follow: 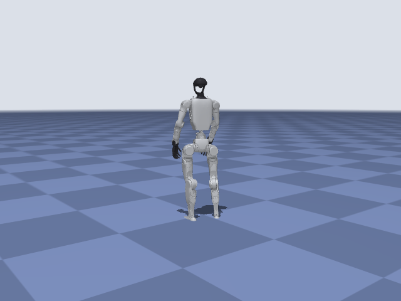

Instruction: Static pose

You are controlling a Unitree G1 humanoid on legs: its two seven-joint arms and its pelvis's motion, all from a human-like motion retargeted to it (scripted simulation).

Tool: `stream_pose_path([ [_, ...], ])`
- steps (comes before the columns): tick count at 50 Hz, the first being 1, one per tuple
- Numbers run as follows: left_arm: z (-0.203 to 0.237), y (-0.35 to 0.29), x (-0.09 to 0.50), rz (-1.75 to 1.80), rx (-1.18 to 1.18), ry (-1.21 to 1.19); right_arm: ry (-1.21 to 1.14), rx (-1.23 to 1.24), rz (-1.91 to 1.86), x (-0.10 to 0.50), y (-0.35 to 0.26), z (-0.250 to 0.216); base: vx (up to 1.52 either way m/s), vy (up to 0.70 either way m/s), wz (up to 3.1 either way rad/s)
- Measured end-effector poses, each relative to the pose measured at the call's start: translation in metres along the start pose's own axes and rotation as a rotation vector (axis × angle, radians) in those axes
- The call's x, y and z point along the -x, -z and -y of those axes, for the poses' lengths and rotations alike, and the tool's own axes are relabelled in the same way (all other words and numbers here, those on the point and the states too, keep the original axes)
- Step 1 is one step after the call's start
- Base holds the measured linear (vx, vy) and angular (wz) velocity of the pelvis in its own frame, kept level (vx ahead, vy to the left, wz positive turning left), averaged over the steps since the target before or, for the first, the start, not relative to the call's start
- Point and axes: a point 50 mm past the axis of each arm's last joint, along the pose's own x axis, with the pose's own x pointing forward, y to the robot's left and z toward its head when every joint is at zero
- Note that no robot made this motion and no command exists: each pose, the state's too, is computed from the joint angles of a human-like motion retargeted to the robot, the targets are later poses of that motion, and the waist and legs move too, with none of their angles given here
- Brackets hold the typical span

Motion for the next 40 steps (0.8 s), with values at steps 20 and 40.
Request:
stream_pose_path([
  [20, 0.001, -0.007, -0.001, 0.019, -0.067, 0.006, 0.036, 0.113, 0.062, 0.001, -0.018, 0.014, 0.0, 0.0, 0.0],
  [40, -0.001, -0.007, -0.001, 0.036, -0.064, -0.021, 0.089, -0.004, 0.045, 0.001, -0.01, 0.015, 0.0, 0.0, 0.0],
])
